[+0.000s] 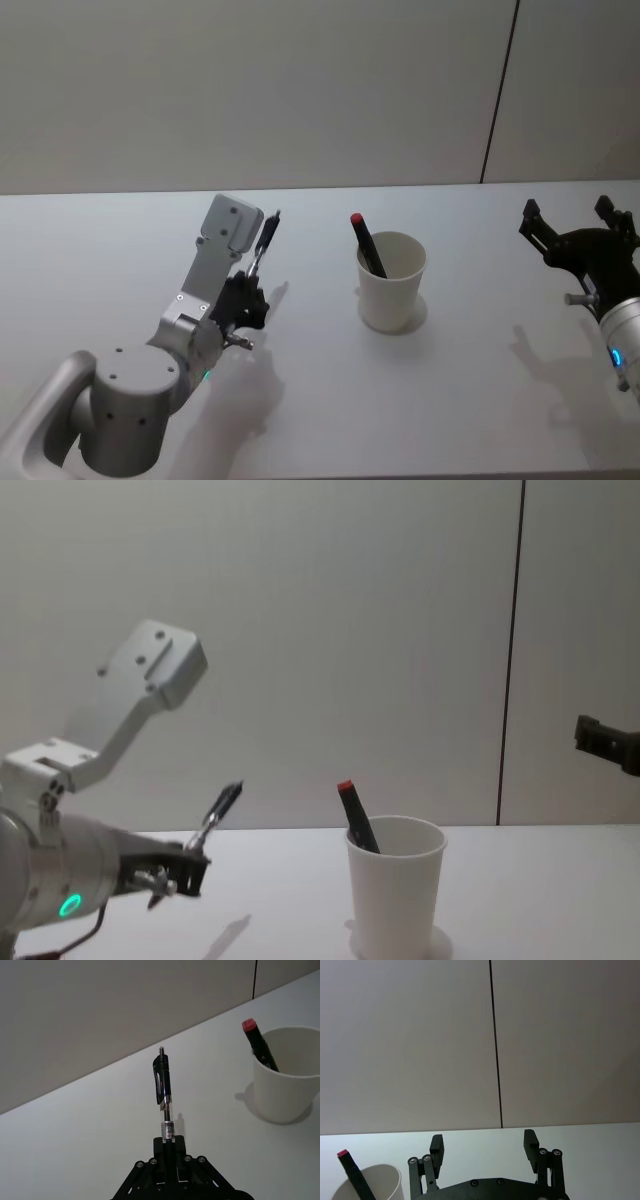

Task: Place the pen into the pen holder.

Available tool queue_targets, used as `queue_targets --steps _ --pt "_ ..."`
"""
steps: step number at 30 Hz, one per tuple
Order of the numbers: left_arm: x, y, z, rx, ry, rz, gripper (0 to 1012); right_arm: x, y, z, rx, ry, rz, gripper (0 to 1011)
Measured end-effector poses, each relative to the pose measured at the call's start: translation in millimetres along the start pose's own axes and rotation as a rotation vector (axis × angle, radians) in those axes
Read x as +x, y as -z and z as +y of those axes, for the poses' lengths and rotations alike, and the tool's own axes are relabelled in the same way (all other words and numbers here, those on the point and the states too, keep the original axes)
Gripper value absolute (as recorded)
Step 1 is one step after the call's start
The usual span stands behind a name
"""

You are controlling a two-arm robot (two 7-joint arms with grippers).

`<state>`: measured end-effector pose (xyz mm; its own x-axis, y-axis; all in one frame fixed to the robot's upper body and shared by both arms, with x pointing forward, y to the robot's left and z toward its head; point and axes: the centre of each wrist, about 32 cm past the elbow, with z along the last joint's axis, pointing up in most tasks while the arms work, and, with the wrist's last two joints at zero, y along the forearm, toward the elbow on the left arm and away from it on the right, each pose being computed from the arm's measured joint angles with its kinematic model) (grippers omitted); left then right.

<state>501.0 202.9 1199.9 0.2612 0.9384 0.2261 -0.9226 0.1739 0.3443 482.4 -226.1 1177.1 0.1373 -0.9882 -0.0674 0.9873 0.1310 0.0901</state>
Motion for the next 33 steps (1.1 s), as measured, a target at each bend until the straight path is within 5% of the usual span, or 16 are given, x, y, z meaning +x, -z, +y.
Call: queue_targets --steps 18,27,33 --pt "1.8 -0.5 10.1 -0.301 0.017 -0.023 135 0.0 0.0 0.0 0.000 0.000 0.000 1001" --pt "3.9 -3.5 7.4 -0.471 0.099 -0.042 135 0.0 0.0 0.0 0.000 0.000 0.000 1001" --pt "5.9 -5.8 3.4 -0.542 0.159 -0.051 135 0.0 0.0 0.0 0.000 0.000 0.000 1001"
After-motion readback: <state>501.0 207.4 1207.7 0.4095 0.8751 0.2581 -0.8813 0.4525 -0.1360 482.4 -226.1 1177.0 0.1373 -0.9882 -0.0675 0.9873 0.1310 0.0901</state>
